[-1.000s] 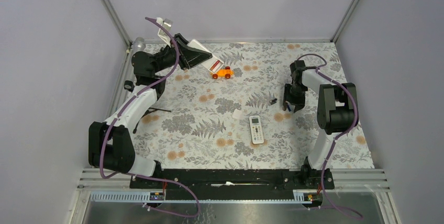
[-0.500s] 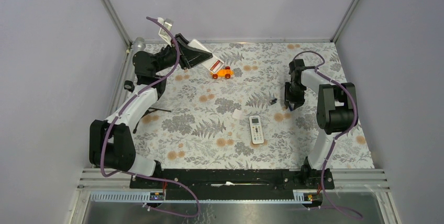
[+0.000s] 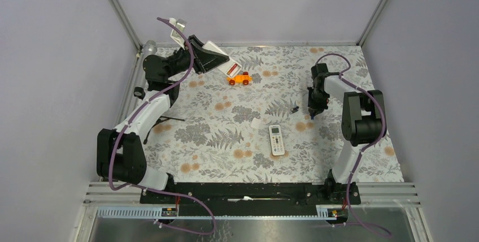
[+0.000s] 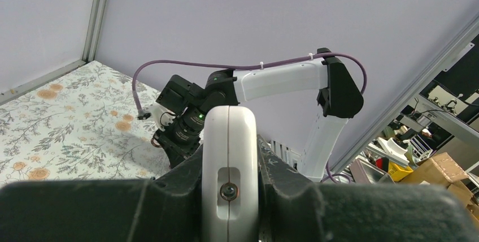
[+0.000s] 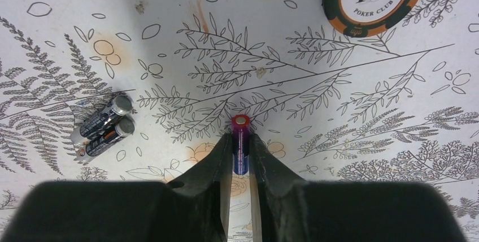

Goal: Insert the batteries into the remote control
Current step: Pick up the battery from the center of the board, then load the battery into the remote control.

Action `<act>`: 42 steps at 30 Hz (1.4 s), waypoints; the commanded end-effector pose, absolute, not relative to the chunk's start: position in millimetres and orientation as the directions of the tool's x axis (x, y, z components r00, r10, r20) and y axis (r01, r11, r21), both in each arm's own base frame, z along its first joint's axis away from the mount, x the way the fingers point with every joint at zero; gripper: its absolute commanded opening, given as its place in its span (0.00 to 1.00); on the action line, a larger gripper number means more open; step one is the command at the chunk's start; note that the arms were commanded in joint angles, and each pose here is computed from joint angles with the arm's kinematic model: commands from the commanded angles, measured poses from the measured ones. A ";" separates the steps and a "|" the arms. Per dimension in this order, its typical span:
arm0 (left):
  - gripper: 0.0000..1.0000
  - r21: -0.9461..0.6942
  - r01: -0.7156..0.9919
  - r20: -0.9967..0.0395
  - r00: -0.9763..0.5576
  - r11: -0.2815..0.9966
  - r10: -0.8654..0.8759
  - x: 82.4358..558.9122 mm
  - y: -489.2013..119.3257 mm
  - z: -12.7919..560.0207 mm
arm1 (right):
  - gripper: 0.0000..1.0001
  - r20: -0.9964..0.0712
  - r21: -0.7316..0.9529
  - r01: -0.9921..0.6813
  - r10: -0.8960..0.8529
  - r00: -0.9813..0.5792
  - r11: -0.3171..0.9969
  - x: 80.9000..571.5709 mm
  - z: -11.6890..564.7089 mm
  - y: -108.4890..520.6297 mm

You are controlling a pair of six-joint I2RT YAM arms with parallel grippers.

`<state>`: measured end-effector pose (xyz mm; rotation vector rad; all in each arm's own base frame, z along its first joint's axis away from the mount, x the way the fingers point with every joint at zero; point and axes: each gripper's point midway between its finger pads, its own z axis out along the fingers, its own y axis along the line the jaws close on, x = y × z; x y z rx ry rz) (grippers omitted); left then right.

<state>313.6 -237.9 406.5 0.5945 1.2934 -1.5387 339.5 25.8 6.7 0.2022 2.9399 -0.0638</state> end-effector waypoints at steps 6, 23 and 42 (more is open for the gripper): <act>0.00 -0.351 0.930 -0.865 -0.279 0.106 -0.417 311.7 -230.4 431.0 | 0.11 -0.343 0.140 0.116 0.158 -0.926 0.983 348.3 18.4 54.1; 0.00 -0.498 0.834 -0.807 -0.344 0.239 -0.481 336.1 -242.7 403.4 | 0.12 -0.808 0.463 -0.450 0.155 -0.569 0.763 345.4 218.6 185.5; 0.00 -0.690 0.699 -0.672 -0.522 0.188 -0.526 364.2 -275.8 378.1 | 0.14 -0.978 0.206 -0.736 0.156 -0.137 0.645 301.9 336.7 226.9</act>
